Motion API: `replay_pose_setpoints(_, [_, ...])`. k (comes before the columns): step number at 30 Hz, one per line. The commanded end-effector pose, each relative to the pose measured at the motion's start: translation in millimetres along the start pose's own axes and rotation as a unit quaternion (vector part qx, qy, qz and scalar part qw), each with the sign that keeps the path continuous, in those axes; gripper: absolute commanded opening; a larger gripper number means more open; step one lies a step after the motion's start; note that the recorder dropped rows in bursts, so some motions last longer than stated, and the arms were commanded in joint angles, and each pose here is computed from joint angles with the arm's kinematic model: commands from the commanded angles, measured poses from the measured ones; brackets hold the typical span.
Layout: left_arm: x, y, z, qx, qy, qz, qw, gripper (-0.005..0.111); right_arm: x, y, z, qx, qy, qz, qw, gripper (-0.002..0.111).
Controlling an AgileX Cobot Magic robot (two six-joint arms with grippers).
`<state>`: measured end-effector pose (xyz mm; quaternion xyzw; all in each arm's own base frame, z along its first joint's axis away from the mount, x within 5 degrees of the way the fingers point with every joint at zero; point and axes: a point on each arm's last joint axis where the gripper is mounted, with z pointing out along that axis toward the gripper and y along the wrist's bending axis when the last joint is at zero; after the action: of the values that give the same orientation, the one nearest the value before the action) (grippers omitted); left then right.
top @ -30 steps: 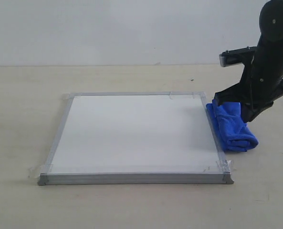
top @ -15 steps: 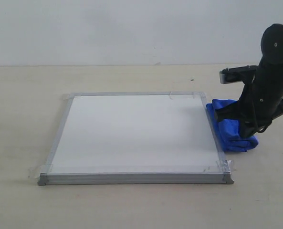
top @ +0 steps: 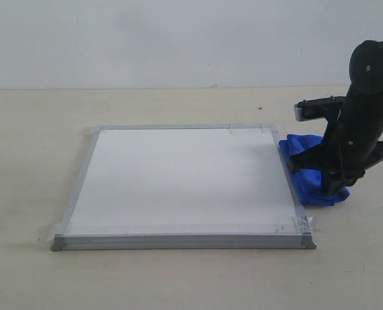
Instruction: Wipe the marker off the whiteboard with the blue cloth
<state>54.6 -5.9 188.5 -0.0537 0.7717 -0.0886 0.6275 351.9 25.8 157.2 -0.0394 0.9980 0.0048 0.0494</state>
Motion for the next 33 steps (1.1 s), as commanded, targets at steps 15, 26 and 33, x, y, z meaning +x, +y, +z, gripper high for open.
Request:
replay_pose_setpoints(15, [1,0.5,0,-0.002,0.001,0.001,1.0,0.004,32,19,-28,-0.109,0.049,-0.042,0.992,0.0])
replay_pose_setpoints(26, [1,0.5,0,-0.002,0.001,0.001,1.0,0.004,107,49,-141,-0.15,-0.198,-0.116,0.962,0.0])
replay_pose_setpoints(33, [1,0.5,0,-0.002,0.001,0.001,1.0,0.004,170,49,-169,-0.141,-0.336,-0.13,0.922,0.0])
